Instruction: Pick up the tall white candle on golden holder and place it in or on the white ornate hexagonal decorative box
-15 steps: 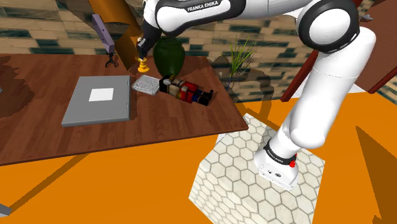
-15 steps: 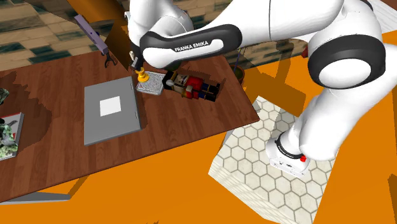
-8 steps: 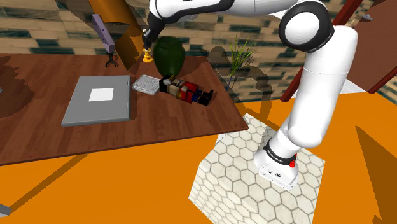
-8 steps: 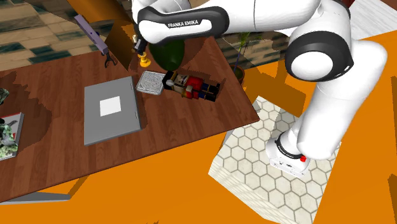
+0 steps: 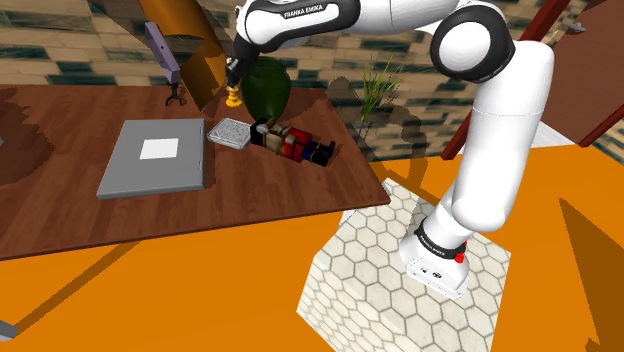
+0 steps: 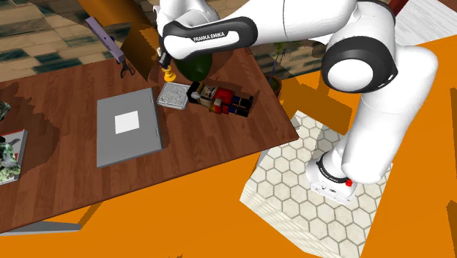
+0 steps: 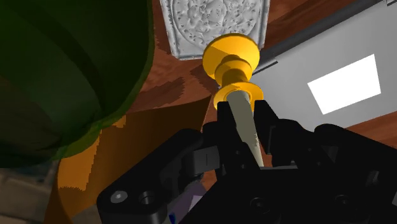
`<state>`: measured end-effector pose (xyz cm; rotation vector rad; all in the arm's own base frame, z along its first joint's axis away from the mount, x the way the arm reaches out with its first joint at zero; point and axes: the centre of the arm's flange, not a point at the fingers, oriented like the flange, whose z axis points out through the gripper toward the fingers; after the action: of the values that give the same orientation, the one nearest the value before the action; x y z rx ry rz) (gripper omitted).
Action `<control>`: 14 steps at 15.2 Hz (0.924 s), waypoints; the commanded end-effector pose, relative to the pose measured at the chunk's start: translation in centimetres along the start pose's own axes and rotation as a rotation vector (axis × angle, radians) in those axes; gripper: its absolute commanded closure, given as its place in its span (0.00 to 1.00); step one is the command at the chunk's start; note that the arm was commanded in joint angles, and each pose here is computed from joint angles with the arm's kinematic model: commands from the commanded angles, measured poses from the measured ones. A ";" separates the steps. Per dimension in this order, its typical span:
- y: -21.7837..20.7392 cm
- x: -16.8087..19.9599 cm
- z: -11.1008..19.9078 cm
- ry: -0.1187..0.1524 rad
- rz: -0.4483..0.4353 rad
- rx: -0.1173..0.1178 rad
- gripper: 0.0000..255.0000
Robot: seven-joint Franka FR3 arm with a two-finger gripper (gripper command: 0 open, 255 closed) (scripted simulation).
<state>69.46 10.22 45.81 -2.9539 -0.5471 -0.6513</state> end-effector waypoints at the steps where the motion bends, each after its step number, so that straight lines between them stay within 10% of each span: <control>1: -0.1 -0.5 1.0 0.000 0.000 0.000 1.00; 13: -0.1 -1.6 3.5 0.000 0.000 0.000 1.00; 14: -0.1 -1.6 3.5 0.000 0.000 0.000 0.00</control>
<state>69.43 10.26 41.92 -2.9536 -0.5474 -0.6518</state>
